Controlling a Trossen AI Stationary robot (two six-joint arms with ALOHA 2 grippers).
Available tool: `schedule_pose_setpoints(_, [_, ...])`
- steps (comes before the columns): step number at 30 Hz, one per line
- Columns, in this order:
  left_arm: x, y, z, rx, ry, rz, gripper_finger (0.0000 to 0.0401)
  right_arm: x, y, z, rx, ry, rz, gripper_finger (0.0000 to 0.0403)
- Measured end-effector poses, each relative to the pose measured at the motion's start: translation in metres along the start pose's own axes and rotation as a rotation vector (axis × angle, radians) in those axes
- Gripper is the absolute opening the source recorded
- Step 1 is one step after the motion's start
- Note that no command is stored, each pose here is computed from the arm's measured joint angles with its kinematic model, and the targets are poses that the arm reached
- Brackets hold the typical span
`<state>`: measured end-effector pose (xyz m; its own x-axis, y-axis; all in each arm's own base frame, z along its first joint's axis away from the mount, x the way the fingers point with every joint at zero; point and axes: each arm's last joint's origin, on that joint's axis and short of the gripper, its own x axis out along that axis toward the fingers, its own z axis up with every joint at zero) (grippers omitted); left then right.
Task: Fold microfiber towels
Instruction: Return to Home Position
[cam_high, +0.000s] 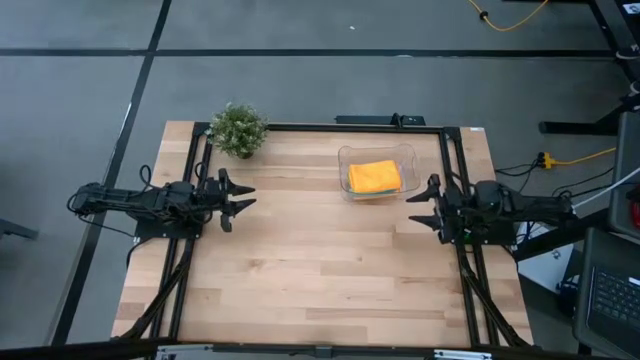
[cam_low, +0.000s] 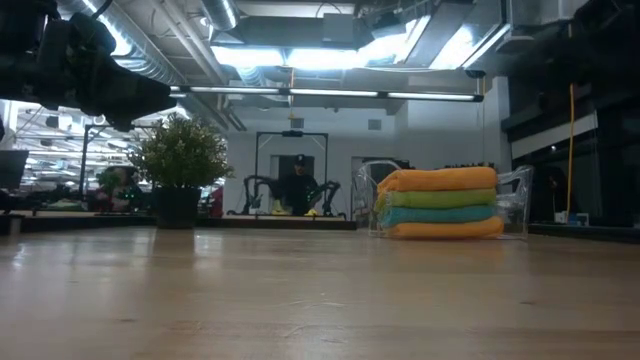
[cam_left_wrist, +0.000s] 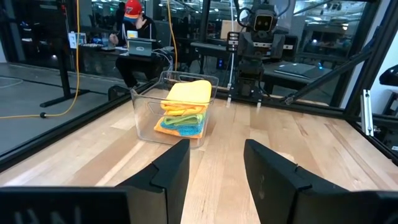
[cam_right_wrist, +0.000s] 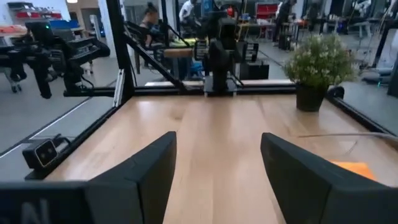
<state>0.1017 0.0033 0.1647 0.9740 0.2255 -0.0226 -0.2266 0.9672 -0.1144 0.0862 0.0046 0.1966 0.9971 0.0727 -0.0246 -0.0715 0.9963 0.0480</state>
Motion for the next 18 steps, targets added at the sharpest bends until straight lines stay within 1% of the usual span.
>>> schedule_pose_setpoints(3, [0.000, 0.000, 0.000, 0.000, -0.002, 0.000, 0.0145, 0.003, -0.001, -0.005, -0.009, -0.038, 0.003, 0.0236])
schedule_pose_setpoints(8, [0.000, 0.000, 0.000, 0.000, -0.001, 0.000, 0.0145, 0.012, -0.002, -0.028, 0.008, -0.052, 0.009, 0.0236])
schedule_pose_setpoints(10, [0.000, 0.000, 0.000, 0.000, -0.001, 0.000, 0.0145, 0.012, -0.002, -0.029, 0.024, -0.044, 0.010, 0.0236])
schedule_pose_setpoints(13, [0.000, 0.000, 0.000, -0.001, -0.003, 0.000, 0.0145, 0.012, -0.002, -0.029, -0.005, -0.043, 0.010, 0.0236])
schedule_pose_setpoints(18, [0.000, 0.000, 0.000, 0.000, -0.001, 0.000, 0.0145, 0.014, -0.002, -0.030, -0.001, -0.020, 0.006, 0.0236])
